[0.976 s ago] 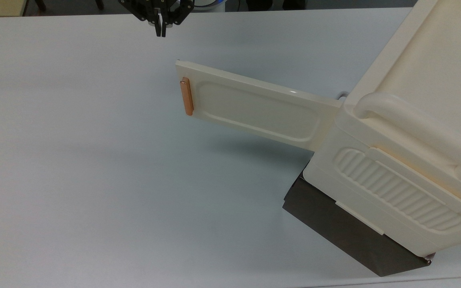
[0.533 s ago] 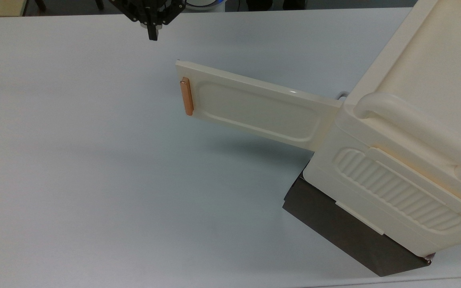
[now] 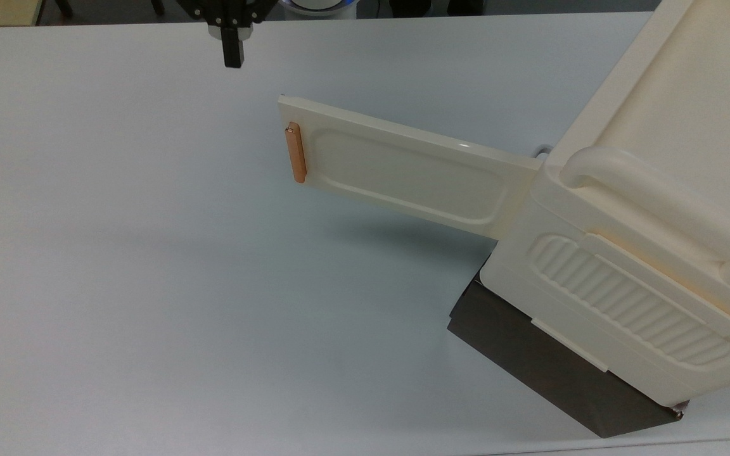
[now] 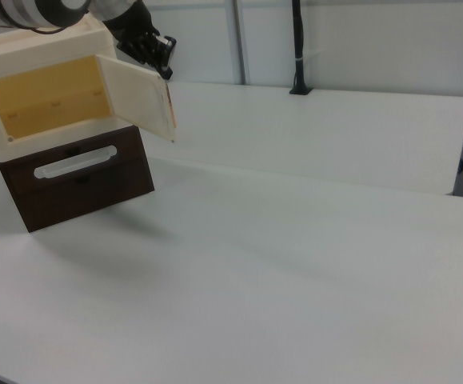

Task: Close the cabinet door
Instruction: 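Push the cream door with the gripper, swinging it toward the cabinet body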

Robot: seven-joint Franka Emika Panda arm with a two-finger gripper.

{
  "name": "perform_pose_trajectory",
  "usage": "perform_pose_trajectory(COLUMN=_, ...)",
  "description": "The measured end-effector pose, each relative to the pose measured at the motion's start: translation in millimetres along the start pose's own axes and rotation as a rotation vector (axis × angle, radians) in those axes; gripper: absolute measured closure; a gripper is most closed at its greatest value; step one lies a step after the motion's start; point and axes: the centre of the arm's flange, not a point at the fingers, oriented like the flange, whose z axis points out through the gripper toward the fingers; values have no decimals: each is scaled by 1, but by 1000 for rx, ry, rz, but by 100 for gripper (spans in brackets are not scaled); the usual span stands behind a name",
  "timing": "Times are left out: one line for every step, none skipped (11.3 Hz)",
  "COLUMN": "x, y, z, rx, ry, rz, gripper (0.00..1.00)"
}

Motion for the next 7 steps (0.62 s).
perform_pose_trajectory(x=9, y=-8, z=2, rx=11, ry=72, rz=16, gripper=99)
perform_pose_trajectory(x=17, y=-16, z=9, rx=23, ry=134, rz=41, gripper=99)
perform_pose_trajectory(x=23, y=-26, z=19, rx=37, ry=177, rz=54, gripper=99)
perform_pose_trajectory(x=26, y=-34, z=31, rx=47, ry=197, rz=60, gripper=99)
perform_pose_trajectory(x=27, y=-41, z=41, rx=54, ry=197, rz=62, gripper=99)
perform_pose_trajectory(x=26, y=-48, z=45, rx=60, ry=192, rz=56, gripper=99)
perform_pose_trajectory(x=26, y=-57, z=45, rx=69, ry=191, rz=44, gripper=99)
